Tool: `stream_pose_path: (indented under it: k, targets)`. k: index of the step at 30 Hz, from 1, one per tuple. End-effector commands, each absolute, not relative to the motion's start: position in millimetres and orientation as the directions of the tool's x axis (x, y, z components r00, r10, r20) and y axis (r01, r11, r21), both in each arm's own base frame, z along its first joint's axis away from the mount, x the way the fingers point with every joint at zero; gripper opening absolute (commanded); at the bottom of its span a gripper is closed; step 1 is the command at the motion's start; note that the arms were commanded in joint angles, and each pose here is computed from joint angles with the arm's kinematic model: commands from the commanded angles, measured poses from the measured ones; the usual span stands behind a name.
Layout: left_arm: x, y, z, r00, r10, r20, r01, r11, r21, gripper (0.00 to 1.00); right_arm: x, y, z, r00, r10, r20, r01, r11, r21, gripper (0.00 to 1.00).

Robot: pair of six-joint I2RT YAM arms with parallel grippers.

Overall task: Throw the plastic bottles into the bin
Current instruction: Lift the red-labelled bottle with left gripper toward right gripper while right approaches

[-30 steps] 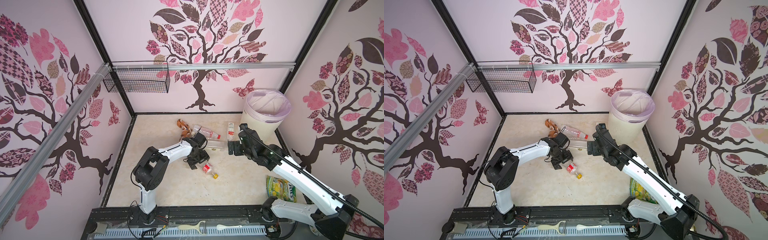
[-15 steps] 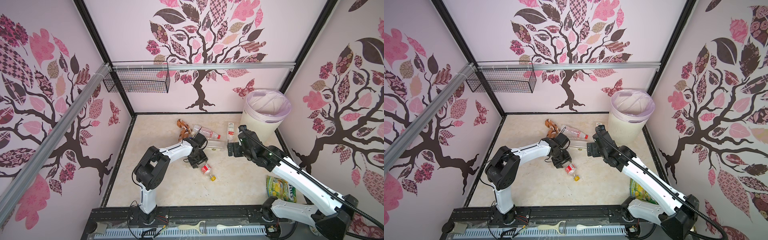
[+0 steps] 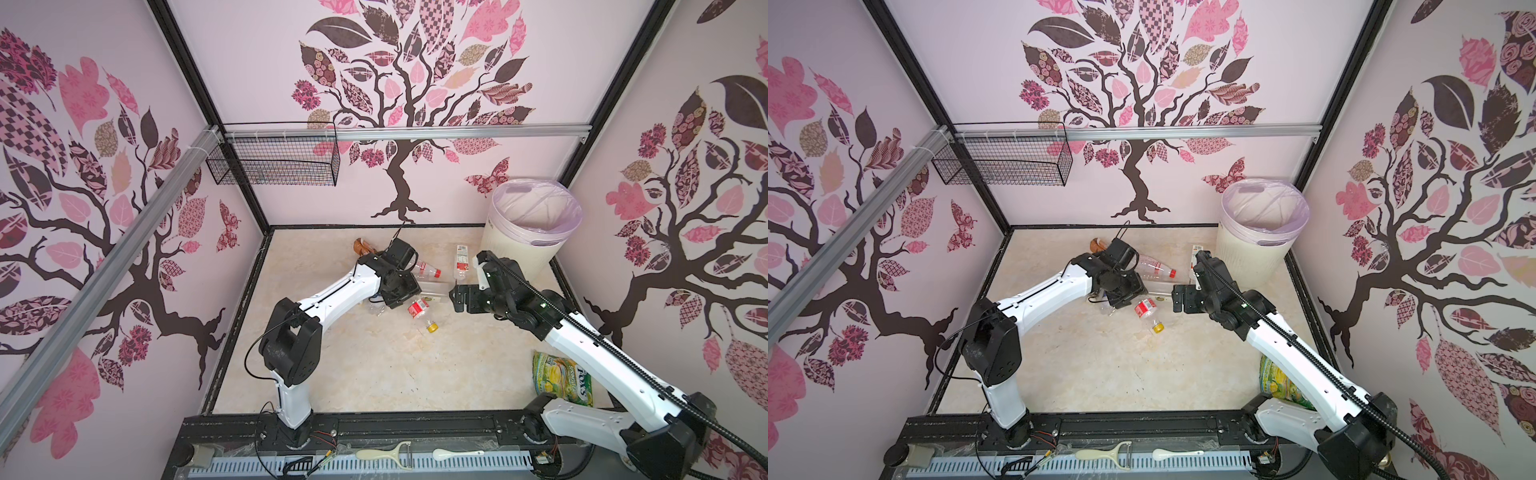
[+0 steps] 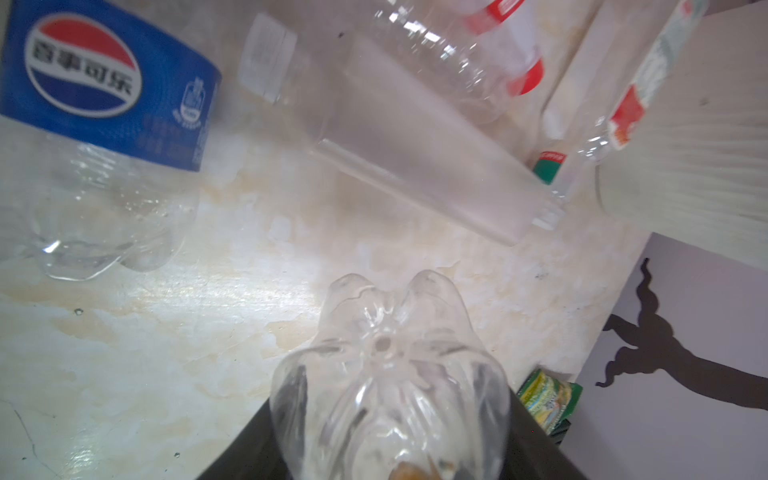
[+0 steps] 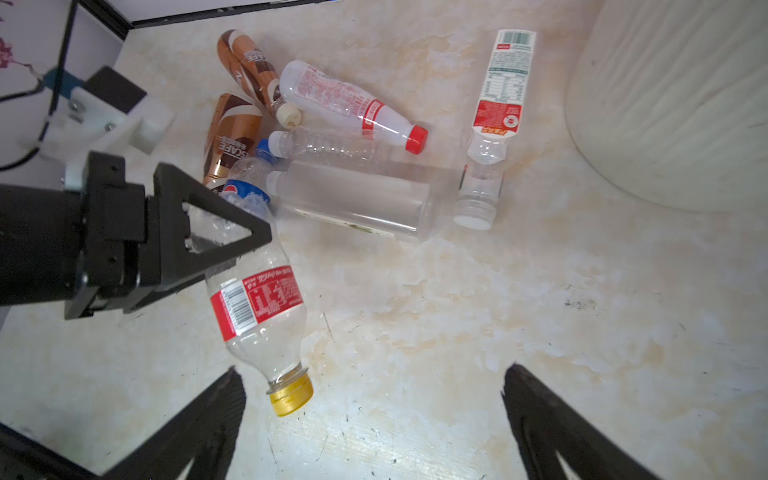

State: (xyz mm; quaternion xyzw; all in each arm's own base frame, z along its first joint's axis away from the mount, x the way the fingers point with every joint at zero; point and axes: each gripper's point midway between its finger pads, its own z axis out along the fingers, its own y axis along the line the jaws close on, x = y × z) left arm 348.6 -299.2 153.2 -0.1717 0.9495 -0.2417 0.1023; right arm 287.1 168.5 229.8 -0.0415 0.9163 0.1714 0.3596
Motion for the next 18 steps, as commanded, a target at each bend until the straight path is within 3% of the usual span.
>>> stream_pose_path:
  k: [1, 10, 18]
  targets:
    - [373.4, -299.3, 200.4, -0.902, -0.394, -0.179, -0.227, 0.782, -0.58, 0.56, 280.6, 190.2, 251.4, -0.723, 0.065, -0.688, -0.295, 0.872, 0.392, 1.0]
    - [400.9, -320.1, 263.7, -0.9, -0.388, -0.2, -0.146, 0.7, -0.699, 0.57, 295.7, 219.5, 269.0, -0.72, 0.049, -0.693, -0.373, 0.814, 0.445, 0.99]
    - [395.1, -326.2, 273.1, -0.913, -0.367, -0.18, -0.126, 0.673, -0.729, 0.57, 316.2, 230.1, 280.6, -0.689, 0.043, -0.724, -0.4, 0.81, 0.429, 0.99]
